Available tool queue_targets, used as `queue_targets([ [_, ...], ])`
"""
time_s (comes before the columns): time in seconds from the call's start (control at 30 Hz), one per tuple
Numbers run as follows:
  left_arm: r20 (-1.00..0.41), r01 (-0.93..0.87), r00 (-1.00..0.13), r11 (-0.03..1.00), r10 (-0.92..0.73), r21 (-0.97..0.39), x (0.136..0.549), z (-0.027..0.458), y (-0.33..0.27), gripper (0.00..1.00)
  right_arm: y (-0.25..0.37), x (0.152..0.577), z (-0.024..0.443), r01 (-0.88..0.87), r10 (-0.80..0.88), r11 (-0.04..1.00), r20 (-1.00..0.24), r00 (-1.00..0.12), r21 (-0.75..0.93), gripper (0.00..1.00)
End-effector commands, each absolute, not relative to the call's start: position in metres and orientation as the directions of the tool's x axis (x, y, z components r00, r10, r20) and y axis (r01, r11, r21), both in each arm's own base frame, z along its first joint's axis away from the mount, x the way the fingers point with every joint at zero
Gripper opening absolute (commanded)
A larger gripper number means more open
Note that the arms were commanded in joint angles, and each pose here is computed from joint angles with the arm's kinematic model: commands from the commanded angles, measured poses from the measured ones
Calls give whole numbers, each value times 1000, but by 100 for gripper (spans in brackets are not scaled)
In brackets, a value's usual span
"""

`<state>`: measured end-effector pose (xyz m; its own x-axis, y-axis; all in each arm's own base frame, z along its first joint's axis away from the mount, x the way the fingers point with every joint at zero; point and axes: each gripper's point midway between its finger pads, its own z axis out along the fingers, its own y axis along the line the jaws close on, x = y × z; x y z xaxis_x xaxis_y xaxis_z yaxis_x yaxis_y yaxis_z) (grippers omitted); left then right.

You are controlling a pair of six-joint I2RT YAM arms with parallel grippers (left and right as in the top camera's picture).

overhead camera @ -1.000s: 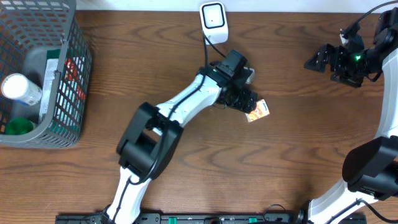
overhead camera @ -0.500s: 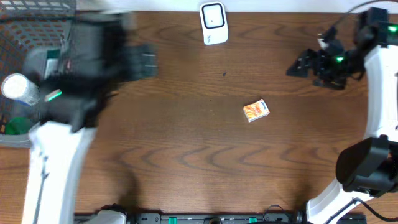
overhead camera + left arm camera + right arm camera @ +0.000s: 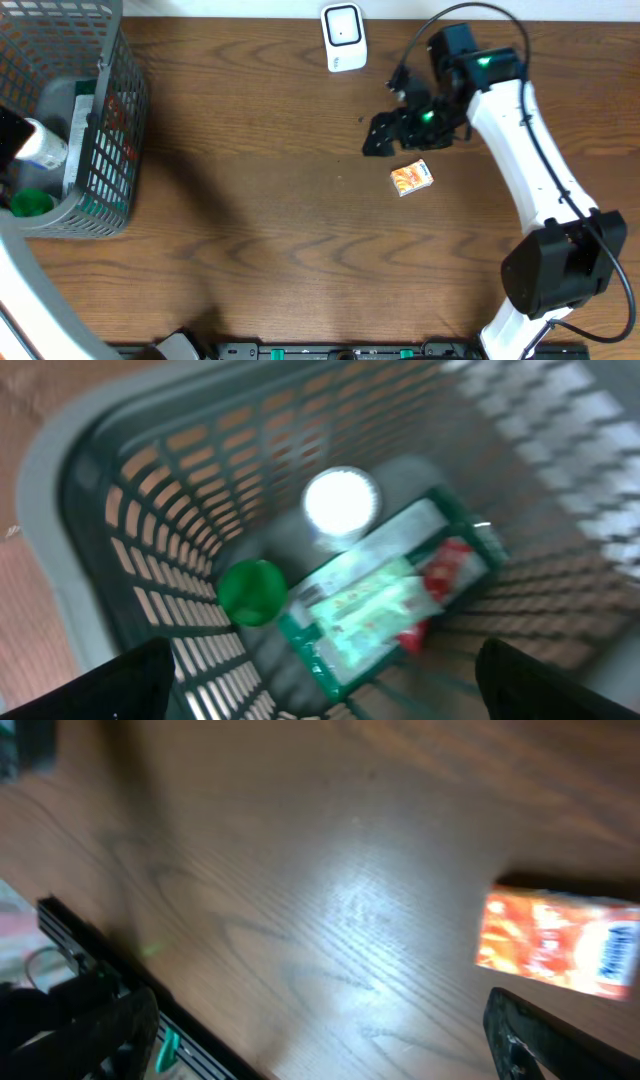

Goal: Scan the item barcode

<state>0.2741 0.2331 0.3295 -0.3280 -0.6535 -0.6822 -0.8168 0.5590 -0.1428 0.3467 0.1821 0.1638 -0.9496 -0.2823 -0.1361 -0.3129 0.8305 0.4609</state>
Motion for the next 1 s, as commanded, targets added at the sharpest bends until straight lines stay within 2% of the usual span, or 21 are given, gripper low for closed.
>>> queue_targets([
  [0.0, -582, -855, -379, 513, -719, -77, 275, 281, 261, 97, 190, 335, 156, -319, -296, 850, -120, -948, 419, 99],
  [0.13, -476, -839, -479, 543, -738, 2, 283, 232, 279, 97, 197, 323, 143, -343, -335, 851, -93, -938, 397, 99],
  [0.37, -331, -827, -544, 560, -771, 55, 290, 171, 289, 97, 204, 313, 129, -358, -362, 845, -70, -930, 397, 99],
  [0.57, -214, -809, -588, 565, -780, 163, 276, 134, 294, 97, 205, 315, 129, -362, -361, 843, -81, -929, 397, 99],
  [0.97, -66, -797, -593, 572, -803, 195, 267, 84, 294, 97, 201, 317, 127, -364, -360, 853, -82, -929, 374, 99],
])
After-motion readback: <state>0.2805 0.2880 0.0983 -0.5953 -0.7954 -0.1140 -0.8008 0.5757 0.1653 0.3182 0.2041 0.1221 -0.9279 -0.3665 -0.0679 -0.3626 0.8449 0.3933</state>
